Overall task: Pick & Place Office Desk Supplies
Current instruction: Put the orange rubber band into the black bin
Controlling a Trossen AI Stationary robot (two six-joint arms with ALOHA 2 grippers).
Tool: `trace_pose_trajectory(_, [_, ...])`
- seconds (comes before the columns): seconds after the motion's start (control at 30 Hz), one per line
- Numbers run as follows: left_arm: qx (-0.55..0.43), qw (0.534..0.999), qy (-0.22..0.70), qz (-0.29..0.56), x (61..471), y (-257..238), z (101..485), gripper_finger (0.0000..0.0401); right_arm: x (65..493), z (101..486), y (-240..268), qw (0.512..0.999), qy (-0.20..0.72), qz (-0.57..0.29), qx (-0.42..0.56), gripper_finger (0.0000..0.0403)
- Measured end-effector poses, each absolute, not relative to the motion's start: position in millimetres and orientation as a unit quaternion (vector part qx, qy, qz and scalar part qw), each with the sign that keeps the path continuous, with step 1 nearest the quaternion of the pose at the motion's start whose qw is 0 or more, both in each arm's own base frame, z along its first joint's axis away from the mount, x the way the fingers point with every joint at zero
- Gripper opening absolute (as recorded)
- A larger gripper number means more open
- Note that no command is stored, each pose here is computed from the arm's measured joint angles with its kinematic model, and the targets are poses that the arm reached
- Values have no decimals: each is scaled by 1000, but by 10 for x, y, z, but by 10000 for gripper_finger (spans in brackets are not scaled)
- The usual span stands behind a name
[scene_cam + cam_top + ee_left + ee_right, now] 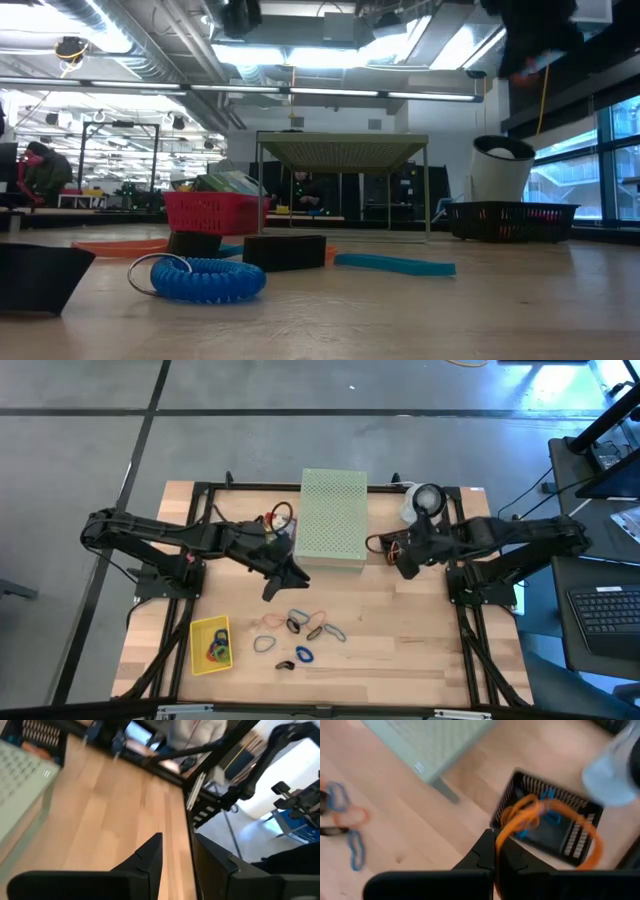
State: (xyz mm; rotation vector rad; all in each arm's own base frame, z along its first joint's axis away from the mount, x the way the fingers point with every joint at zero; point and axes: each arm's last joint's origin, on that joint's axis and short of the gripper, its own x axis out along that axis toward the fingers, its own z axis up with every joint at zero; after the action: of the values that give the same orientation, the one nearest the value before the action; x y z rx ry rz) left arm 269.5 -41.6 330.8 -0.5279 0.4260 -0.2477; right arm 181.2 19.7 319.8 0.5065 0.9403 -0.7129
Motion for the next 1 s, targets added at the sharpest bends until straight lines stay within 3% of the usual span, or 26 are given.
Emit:
trace_pose_trajectory(0.47, [-258,908,315,-97,2921,-472,2877,102,1853,2335,-229,766,445,-346,309,0])
trace_pose_trajectory(1.0, [-259,894,355,-91,3055,-553,2644,102,1755,1894,-628,750,423,-368,350,0])
